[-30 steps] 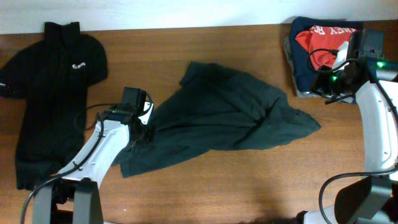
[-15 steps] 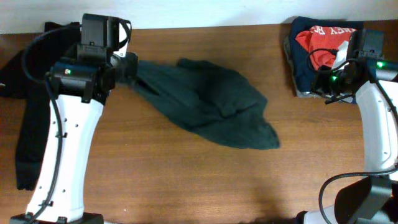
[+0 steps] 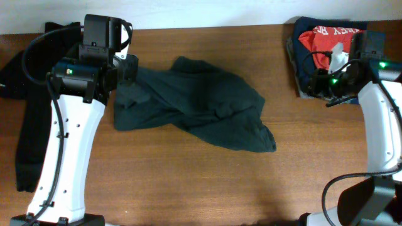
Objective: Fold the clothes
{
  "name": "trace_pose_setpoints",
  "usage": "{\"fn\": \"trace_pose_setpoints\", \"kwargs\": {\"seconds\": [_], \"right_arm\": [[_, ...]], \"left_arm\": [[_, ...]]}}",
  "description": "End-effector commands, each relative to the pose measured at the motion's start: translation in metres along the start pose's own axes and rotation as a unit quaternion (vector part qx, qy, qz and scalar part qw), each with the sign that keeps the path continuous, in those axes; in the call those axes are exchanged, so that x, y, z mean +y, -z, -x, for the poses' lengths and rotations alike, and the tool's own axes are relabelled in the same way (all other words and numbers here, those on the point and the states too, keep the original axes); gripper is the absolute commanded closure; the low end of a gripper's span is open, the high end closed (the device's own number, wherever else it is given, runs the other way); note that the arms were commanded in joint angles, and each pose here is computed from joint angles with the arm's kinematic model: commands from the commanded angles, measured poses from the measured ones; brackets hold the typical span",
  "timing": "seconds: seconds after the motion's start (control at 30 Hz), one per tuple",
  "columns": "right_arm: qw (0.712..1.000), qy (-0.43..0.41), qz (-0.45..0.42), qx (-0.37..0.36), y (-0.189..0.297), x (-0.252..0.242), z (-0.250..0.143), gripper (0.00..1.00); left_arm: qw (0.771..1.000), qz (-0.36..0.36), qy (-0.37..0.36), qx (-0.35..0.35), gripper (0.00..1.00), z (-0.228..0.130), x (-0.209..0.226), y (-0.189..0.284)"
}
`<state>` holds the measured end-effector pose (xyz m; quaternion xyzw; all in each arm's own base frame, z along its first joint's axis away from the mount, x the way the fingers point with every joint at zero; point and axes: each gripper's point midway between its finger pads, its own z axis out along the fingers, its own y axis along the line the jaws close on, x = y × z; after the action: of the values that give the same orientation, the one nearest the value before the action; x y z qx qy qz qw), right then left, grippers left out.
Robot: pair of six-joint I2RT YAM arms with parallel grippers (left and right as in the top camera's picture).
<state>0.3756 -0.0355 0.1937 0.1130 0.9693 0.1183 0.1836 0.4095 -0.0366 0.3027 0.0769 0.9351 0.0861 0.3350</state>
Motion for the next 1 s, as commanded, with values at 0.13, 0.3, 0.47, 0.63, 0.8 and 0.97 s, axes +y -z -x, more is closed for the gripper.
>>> {"fn": "trace_pose_setpoints", "kwargs": {"seconds": [0.13, 0.3, 0.47, 0.63, 0.8, 0.97], "right_arm": [[0.994, 0.058, 0.036, 0.082, -0.043, 0.041, -0.040, 0.55], [0.994, 0.061, 0.037, 0.079, -0.043, 0.044, -0.039, 0.54], [0.995, 0.062, 0.037, 0.075, -0.043, 0.044, -0.037, 0.54], [0.995, 0.062, 0.037, 0.075, -0.043, 0.044, -0.037, 0.54], [0.994, 0.062, 0.037, 0.079, -0.043, 0.044, -0.039, 0.54], [0.989, 0.094, 0.059, 0.100, -0.046, 0.052, -0.052, 0.54]], "left_arm": [[0.998, 0.054, 0.015, -0.039, 0.99, 0.021, 0.028, 0.002], [0.993, 0.072, 0.041, -0.079, 0.99, 0.045, 0.046, -0.014], [0.995, 0.079, 0.044, -0.049, 0.01, 0.047, 0.045, -0.098], [0.998, 0.050, 0.025, 0.033, 0.01, 0.009, 0.023, -0.142], [0.988, -0.076, 0.016, 0.134, 0.01, -0.040, -0.022, -0.117], [0.958, -0.197, -0.004, 0.207, 0.01, -0.076, -0.060, -0.089]]}}
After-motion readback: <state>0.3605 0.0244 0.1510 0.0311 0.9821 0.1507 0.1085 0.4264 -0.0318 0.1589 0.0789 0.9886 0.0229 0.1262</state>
